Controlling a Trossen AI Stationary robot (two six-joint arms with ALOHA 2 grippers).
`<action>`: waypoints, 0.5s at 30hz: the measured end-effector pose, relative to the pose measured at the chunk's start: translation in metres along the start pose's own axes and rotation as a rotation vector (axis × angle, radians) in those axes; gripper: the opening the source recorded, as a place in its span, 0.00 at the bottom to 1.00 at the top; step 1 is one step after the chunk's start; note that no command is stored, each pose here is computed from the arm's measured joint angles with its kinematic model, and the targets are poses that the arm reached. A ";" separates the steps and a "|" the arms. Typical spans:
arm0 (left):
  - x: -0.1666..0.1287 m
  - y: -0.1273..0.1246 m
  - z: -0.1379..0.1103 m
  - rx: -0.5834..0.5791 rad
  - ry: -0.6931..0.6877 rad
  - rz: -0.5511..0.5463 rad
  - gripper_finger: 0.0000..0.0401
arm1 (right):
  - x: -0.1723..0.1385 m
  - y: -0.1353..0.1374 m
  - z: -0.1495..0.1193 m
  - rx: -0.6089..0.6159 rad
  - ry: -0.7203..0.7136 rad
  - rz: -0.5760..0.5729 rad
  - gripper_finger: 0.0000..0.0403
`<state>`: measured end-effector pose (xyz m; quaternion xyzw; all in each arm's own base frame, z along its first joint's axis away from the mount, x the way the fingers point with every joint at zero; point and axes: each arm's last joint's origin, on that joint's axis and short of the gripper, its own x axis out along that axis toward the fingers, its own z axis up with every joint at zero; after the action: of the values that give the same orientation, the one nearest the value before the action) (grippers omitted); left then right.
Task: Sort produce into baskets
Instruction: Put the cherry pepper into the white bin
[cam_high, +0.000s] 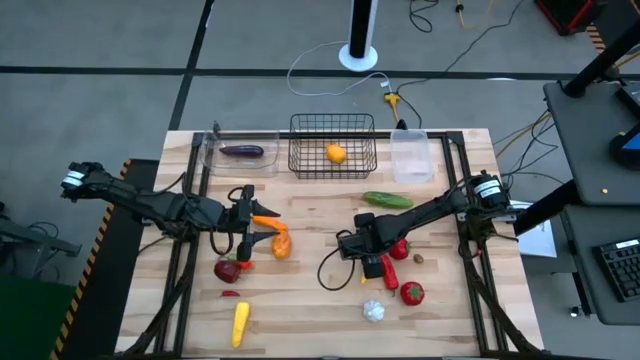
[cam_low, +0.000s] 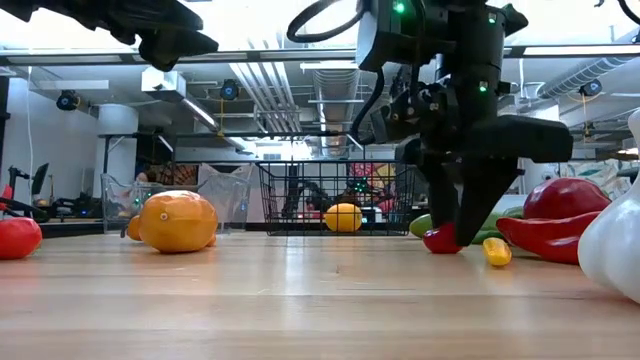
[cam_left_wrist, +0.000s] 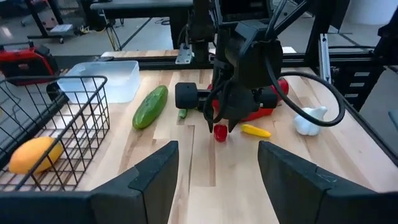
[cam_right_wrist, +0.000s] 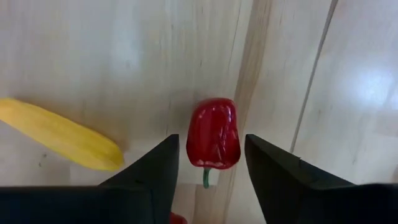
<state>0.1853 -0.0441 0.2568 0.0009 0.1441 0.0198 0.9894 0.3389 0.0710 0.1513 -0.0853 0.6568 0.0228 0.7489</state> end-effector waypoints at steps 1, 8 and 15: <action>0.000 0.000 0.000 -0.006 0.001 0.000 0.51 | 0.001 0.000 0.000 -0.001 -0.003 0.000 0.41; 0.004 -0.001 -0.002 -0.040 0.019 0.002 0.51 | 0.001 0.000 0.000 -0.024 -0.004 0.000 0.25; 0.011 -0.003 -0.007 -0.056 0.052 0.006 0.51 | -0.003 -0.002 0.004 -0.042 -0.019 0.001 0.19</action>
<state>0.1939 -0.0466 0.2468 -0.0270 0.1689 0.0271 0.9849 0.3425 0.0701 0.1551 -0.1003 0.6491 0.0378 0.7531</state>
